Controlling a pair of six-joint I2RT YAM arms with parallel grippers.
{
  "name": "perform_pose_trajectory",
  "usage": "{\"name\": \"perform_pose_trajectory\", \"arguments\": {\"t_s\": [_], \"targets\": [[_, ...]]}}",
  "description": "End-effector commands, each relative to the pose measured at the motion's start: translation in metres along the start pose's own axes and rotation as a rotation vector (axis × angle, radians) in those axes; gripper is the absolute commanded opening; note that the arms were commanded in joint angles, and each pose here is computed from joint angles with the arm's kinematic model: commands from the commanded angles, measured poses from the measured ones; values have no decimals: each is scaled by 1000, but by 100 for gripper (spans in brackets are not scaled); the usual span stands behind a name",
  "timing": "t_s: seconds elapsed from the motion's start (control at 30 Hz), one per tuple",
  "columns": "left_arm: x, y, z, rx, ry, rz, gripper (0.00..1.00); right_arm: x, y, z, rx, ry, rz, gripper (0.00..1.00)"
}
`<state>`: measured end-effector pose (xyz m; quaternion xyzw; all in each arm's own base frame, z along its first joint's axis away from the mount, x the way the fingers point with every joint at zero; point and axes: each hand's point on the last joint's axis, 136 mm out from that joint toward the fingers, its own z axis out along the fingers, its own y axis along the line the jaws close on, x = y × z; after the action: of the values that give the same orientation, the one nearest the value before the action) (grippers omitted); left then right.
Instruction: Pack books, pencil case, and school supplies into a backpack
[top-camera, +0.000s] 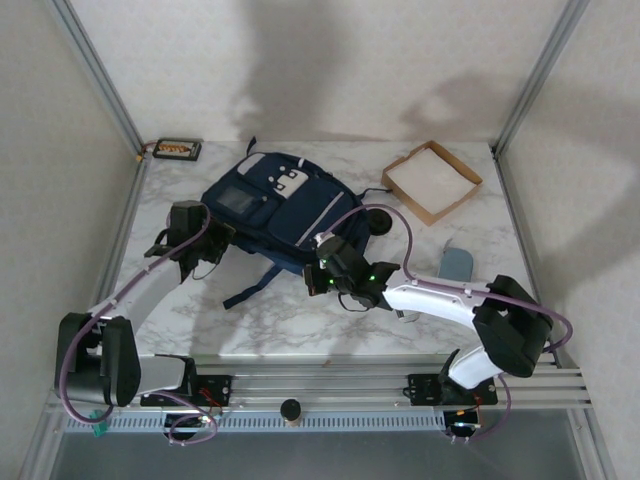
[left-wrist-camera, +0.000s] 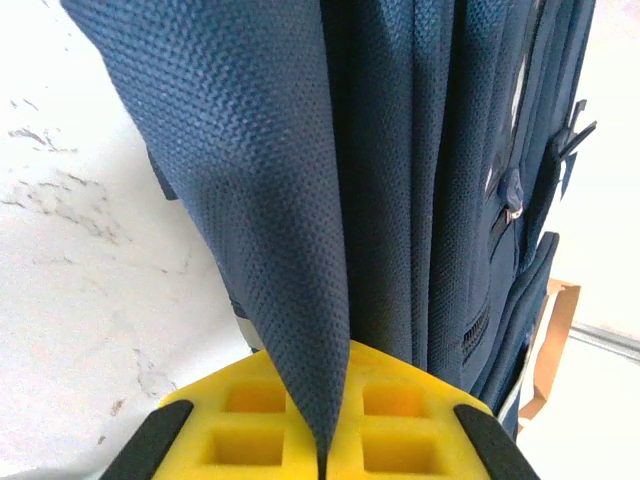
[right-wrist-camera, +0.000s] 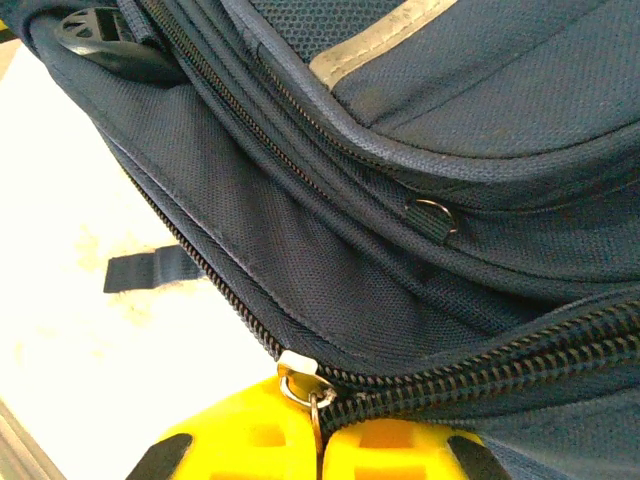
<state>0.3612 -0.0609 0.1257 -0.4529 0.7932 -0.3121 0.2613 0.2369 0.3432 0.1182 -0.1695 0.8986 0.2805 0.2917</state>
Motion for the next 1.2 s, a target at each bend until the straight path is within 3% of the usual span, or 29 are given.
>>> {"name": "perform_pose_trajectory", "arguments": {"t_s": [0.0, 0.2, 0.3, 0.63, 0.83, 1.07, 1.17], "targets": [[-44, -17, -9, 54, -165, -14, 0, 23, -17, -8, 56, 96, -11, 5], [-7, -21, 0, 98, -85, -26, 0, 26, 23, 10, -102, 139, -22, 16], [1, -24, 0, 129, -68, -41, 0, 27, 22, 16, -100, 142, -14, 20], [-3, -29, -3, 111, -90, -6, 0, 30, 15, 16, -63, 154, -34, 14], [-35, -21, -3, 20, -182, 41, 0, 32, -7, -1, 53, 163, -34, 3], [-91, -10, 7, -72, -242, 58, 0, 41, -43, -26, 172, 178, -23, 0], [-92, -22, 17, -50, -199, 97, 0, 36, -29, -25, 115, 177, -46, 0]]}}
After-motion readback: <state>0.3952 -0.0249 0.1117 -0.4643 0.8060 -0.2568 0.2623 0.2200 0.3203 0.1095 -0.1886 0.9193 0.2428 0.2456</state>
